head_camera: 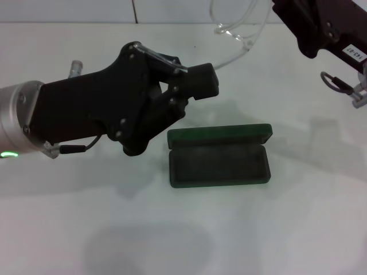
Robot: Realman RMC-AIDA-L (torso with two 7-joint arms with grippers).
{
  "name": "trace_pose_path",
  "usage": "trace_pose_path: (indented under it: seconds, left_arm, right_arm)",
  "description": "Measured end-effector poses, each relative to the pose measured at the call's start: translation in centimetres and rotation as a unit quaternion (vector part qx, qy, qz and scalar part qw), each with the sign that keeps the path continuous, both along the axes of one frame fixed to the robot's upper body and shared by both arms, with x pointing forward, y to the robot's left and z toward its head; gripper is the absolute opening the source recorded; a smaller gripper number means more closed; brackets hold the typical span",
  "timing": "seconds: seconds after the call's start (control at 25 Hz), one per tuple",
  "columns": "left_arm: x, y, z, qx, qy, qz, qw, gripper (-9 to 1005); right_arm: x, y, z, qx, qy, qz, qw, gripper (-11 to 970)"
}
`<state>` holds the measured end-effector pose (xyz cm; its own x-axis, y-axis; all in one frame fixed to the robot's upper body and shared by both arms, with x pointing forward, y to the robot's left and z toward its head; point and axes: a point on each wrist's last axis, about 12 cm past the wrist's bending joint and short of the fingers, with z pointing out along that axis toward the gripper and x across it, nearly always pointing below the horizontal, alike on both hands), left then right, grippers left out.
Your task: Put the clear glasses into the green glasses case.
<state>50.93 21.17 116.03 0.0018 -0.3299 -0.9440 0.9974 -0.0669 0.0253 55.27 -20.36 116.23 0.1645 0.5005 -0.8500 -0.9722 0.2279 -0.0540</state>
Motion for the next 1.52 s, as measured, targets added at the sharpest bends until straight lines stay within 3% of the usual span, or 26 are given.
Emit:
trace_pose_path:
  seconds: [0.52, 0.92, 1.52]
  left_arm:
    - [0.3, 0.3, 0.1, -0.002, -0.001, 0.012, 1.000, 32]
    - [0.0, 0.7, -0.3, 0.005, 0.005, 0.016, 1.000, 32]
    - [0.1, 0.4, -0.2, 0.004, 0.003, 0.012, 1.000, 31]
  right_arm:
    - [-0.2, 1.6, -0.8, -0.040, 0.014, 0.031, 0.999, 69]
    - [-0.6, 0.2, -1.0, -0.009, 0.010, -0.009, 1.000, 70]
    - [-0.5, 0.6, -1.0, -0.016, 0.009, -0.003, 1.000, 69]
